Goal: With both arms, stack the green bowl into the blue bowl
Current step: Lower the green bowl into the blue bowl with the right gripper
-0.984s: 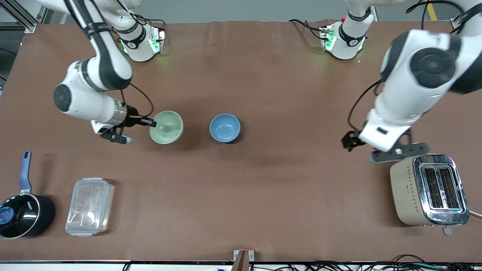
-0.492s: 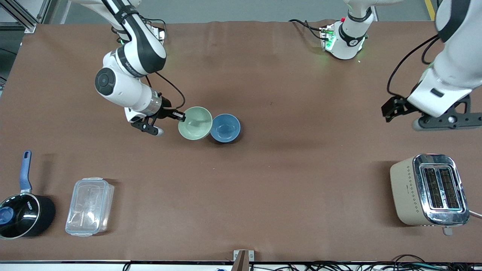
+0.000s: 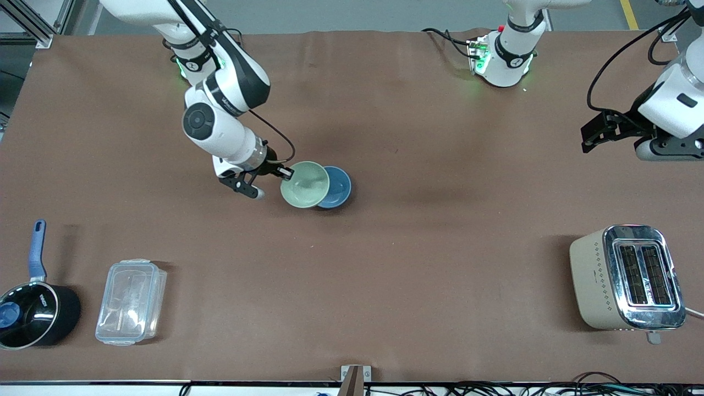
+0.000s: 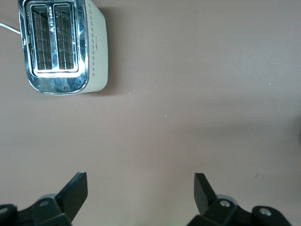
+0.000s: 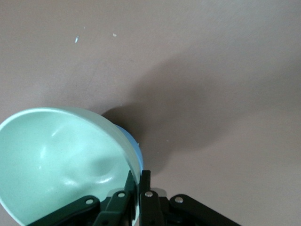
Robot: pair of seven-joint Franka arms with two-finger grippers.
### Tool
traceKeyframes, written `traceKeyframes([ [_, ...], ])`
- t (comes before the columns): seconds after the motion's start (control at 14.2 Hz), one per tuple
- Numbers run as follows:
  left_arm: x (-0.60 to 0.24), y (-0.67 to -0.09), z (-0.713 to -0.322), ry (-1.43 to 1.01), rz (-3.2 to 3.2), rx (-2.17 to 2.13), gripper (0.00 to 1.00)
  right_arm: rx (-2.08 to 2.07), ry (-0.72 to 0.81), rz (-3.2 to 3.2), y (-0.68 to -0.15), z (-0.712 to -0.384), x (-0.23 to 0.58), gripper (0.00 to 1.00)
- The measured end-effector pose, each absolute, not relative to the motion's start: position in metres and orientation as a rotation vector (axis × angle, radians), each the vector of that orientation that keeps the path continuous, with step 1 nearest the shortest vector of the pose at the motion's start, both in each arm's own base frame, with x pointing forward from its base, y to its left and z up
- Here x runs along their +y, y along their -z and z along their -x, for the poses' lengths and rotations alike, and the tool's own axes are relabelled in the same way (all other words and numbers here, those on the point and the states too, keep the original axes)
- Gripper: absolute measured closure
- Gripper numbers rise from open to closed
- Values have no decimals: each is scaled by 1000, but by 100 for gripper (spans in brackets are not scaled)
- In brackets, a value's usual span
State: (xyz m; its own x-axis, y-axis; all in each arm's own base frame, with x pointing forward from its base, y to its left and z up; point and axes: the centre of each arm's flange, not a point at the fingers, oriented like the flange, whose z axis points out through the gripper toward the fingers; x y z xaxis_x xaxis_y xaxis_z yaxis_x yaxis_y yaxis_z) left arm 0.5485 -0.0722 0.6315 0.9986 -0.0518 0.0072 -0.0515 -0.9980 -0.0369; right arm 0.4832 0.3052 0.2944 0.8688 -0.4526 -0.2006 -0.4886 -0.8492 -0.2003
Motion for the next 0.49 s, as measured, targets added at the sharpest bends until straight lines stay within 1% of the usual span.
traceKeyframes([
  [0.49, -77, -629, -544, 2, 3122, 91, 0, 706, -225, 2847, -263, -470, 337, 96],
])
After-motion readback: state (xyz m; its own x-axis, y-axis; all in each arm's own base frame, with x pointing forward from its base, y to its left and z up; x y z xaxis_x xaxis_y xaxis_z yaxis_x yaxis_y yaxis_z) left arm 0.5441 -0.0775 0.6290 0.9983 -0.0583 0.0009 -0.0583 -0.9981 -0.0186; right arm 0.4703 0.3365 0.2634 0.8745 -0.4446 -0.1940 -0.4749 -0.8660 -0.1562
